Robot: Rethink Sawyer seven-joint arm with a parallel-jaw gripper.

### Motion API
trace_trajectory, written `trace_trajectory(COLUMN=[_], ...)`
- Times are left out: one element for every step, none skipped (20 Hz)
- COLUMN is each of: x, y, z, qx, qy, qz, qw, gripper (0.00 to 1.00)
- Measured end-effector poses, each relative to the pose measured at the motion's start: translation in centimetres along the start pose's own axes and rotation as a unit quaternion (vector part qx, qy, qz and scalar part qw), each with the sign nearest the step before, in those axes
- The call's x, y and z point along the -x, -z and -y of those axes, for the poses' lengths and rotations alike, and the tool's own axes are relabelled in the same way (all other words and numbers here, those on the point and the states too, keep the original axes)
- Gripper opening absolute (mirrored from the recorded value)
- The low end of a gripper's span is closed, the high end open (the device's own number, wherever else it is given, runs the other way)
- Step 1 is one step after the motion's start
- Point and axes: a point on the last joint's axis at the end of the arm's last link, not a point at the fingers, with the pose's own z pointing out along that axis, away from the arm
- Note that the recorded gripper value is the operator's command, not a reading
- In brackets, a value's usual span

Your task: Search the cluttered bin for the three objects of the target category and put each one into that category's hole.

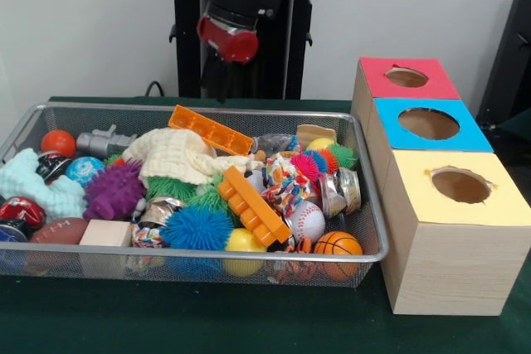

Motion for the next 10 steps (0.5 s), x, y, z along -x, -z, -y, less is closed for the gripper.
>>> trace_trajectory(x=[-0.8,-1.3,-2.7,-3.0,-3.3,-3.5,-3.7,-3.7,-3.7,-3.6], y=[0.6,1.0,2.0,2.3,2.5,2.7,2.9,3.1,3.1,3.0], z=[-0.5,-0.9,-1.9,-2.3,-2.5,-2.8,-3.0,-3.1,-3.1,-3.1], qx=[-0.003,-0.005,-0.007,-0.006,-0.006,-0.004,-0.003,-0.001,-0.001,-0.001], qy=[0.002,0.004,0.008,0.010,0.012,0.014,0.016,0.017,0.017,0.016], qz=[-0.007,-0.011,-0.021,-0.023,-0.024,-0.025,-0.025,-0.024,-0.024,-0.024], qw=[1.0000,0.9999,0.9997,0.9997,0.9996,0.9996,0.9996,0.9996,0.9996,0.9996], gripper=[1.00,1.00,1.00,1.00,1.00,1.00,1.00,1.00,1.00,1.00])
